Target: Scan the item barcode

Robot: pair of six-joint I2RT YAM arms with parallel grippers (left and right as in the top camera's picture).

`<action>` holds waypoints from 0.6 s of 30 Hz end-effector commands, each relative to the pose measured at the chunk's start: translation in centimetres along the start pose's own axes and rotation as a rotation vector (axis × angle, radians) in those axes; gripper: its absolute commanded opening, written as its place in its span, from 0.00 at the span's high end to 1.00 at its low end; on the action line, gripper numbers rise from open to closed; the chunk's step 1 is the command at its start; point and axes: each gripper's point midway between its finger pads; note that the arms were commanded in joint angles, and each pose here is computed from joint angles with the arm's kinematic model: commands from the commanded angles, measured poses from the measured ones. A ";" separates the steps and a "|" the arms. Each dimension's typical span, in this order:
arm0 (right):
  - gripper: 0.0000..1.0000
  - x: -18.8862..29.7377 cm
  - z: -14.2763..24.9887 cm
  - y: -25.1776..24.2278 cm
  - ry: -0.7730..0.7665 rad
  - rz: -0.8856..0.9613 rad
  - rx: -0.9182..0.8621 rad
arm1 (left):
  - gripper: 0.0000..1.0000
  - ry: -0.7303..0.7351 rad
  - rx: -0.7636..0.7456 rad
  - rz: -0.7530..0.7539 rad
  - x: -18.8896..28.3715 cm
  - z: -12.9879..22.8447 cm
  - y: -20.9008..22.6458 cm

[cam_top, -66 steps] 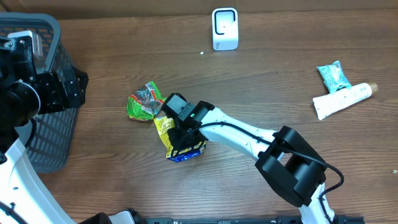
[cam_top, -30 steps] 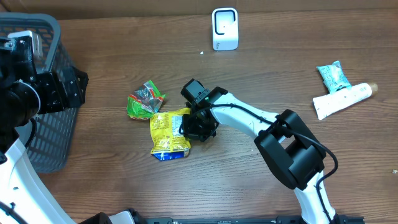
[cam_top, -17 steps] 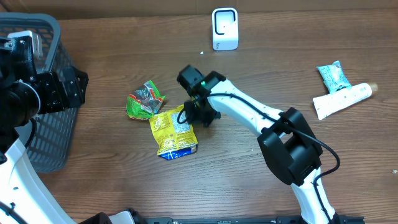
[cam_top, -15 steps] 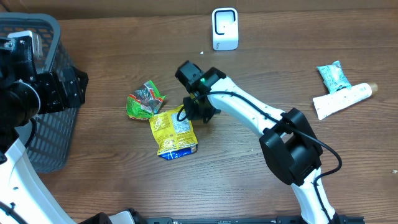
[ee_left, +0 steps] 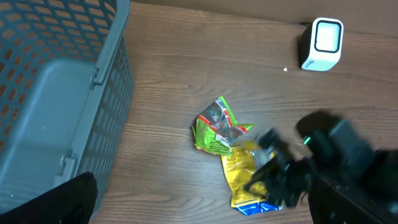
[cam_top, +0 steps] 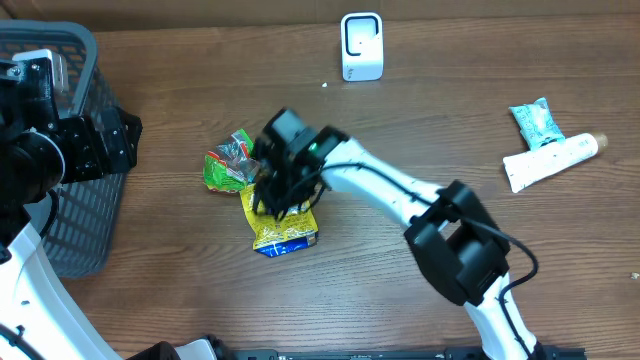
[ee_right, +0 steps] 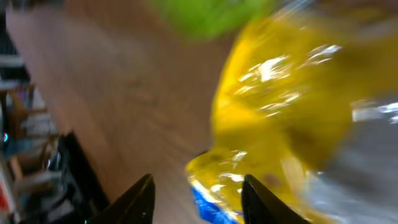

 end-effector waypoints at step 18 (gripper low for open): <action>0.39 -0.2 1.5 -9.2 -0.123 0.429 -0.387 | 0.00 -0.003 -0.008 0.008 -0.1 0.0 0.0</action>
Point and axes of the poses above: each gripper's point midway between its finger pads, its own x axis back along the fingers, its own y axis along the line the jaws close on, z = x × y, and after that the axes turned 14 degrees about -x, right-handed
